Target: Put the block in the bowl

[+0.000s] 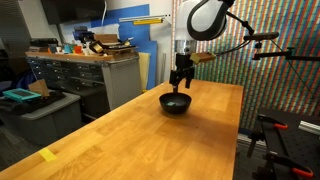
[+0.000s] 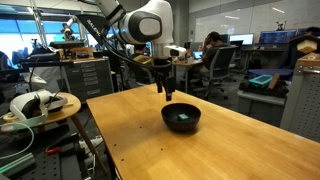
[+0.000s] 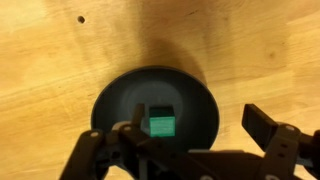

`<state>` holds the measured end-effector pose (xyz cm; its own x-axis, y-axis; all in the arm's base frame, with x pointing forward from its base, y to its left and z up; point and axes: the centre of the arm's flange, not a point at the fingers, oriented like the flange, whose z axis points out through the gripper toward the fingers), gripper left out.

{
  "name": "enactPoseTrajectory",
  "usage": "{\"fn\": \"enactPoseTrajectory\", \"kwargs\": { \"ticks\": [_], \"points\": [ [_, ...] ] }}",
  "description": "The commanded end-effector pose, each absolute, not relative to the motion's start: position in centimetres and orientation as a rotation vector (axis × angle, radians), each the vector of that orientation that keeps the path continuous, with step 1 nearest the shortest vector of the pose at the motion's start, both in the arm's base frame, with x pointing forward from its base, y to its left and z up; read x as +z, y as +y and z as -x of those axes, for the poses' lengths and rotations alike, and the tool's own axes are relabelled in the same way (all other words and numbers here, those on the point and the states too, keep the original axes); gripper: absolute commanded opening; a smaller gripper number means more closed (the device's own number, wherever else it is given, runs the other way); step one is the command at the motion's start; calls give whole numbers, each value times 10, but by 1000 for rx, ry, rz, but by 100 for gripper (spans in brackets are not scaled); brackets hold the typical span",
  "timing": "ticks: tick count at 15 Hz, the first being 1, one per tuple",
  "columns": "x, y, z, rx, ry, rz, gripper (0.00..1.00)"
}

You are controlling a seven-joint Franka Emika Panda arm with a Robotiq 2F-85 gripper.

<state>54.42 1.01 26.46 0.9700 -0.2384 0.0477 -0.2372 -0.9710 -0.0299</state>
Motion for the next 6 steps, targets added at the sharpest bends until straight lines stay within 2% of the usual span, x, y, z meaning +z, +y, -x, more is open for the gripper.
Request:
{"fn": "enactPoseTrajectory", "kwargs": {
  "ticks": [1,6],
  "points": [
    [265,10,-543,-79,372,3094,100],
    [265,10,-542,-77,368,3095,100]
  ]
}}
